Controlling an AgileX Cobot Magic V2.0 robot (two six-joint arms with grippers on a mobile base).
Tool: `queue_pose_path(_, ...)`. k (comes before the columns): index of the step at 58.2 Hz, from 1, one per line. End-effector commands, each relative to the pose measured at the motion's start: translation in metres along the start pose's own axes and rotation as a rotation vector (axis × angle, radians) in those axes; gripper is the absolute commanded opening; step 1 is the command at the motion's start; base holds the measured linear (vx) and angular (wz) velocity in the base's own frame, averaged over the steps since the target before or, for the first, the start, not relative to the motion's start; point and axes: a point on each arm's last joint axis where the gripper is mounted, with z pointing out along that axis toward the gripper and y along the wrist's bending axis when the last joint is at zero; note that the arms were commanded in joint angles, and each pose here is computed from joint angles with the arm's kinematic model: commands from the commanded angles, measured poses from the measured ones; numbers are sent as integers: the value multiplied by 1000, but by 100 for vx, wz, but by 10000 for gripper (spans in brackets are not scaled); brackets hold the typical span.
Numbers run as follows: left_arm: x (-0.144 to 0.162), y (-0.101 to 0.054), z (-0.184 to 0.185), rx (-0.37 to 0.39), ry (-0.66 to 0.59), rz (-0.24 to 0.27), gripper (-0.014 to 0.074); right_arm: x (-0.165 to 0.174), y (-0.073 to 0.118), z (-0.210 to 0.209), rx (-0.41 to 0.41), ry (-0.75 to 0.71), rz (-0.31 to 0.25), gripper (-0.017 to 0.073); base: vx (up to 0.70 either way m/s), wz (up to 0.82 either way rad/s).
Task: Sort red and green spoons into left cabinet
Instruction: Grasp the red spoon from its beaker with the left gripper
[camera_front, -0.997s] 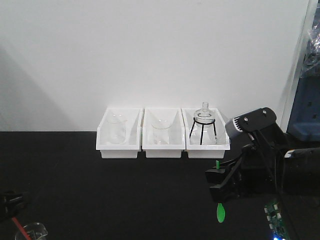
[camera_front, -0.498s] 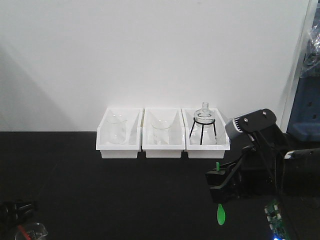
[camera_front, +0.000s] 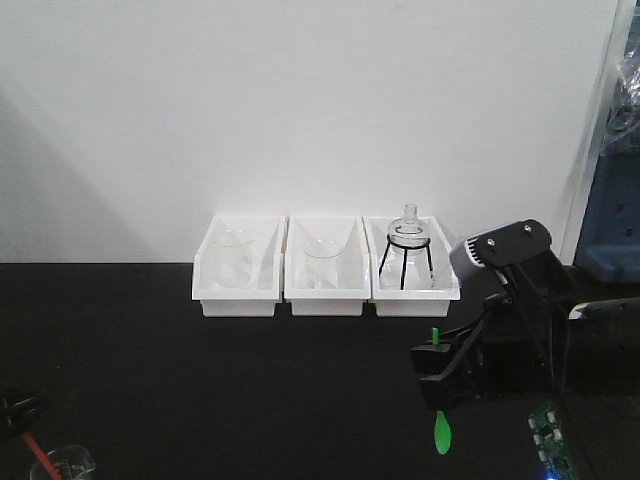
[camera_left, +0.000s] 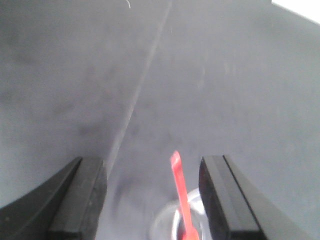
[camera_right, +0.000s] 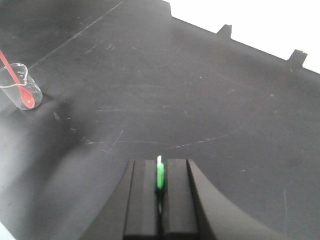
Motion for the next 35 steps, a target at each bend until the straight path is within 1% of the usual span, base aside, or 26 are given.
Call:
queue_pose_path(1, -20, -8, -8, 45, -122, -32, 522, -17, 0, -16, 39, -110, 3, -3, 0, 0)
queue_pose_path(13, -10, -4, 7, 22, -50, -82, 522, -18, -1, -16, 43, -113, 7, -3, 0, 0)
queue_pose_path(27, -6, -2, 15, 12, -30, -82, 518, -17, -1, -15, 43, -111, 26, -3, 0, 0)
queue_pose_path(31, -6, -2, 15, 13, -35, -81, 501, -17, -1, -15, 43, -111, 26, -3, 0, 0)
queue_pose_path(35, -7, -2, 15, 15, -43, -81, 461, -17, -1, -15, 43, -111, 26, -3, 0, 0)
